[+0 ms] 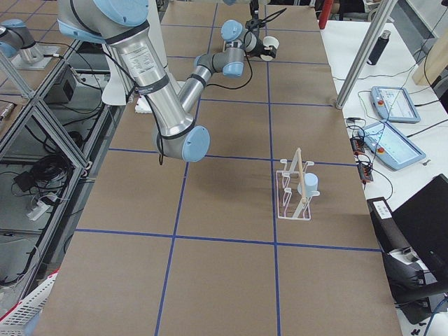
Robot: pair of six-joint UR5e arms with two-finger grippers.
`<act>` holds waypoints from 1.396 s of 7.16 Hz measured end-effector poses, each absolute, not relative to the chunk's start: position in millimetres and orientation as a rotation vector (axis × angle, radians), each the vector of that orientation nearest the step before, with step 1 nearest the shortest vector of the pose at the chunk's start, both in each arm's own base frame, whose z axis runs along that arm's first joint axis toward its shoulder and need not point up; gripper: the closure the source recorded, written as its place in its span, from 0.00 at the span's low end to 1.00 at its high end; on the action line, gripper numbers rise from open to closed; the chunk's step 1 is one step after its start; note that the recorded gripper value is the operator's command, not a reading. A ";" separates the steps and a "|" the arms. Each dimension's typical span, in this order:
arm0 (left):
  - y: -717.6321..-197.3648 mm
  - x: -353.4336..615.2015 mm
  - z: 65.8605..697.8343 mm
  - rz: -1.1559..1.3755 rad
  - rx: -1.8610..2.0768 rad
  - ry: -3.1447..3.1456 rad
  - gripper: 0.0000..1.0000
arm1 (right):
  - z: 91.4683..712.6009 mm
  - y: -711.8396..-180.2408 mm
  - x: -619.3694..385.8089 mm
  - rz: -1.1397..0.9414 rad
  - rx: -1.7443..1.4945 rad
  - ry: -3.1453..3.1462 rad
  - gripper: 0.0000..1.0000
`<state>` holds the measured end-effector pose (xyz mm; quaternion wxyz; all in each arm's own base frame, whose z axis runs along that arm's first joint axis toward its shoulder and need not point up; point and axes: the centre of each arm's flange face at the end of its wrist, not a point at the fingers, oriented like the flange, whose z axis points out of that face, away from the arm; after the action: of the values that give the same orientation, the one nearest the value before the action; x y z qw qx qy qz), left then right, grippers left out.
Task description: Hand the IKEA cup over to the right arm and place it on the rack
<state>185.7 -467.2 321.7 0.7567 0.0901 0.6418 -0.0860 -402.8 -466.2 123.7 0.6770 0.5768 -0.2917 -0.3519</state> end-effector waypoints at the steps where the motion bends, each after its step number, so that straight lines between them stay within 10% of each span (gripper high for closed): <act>1: -462.9 160.1 359.9 -0.159 0.256 1.333 0.00 | 139.9 -467.4 -378.8 -0.856 1.231 -0.550 0.51; 10: -437.1 77.1 514.6 0.107 0.418 1.045 0.00 | 362.1 -481.5 -130.8 -1.461 0.823 0.255 0.56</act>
<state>77.1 -437.1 514.6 0.8444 0.1982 0.4951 0.0505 -130.8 -481.5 362.1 0.6615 0.3638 0.1129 -0.6460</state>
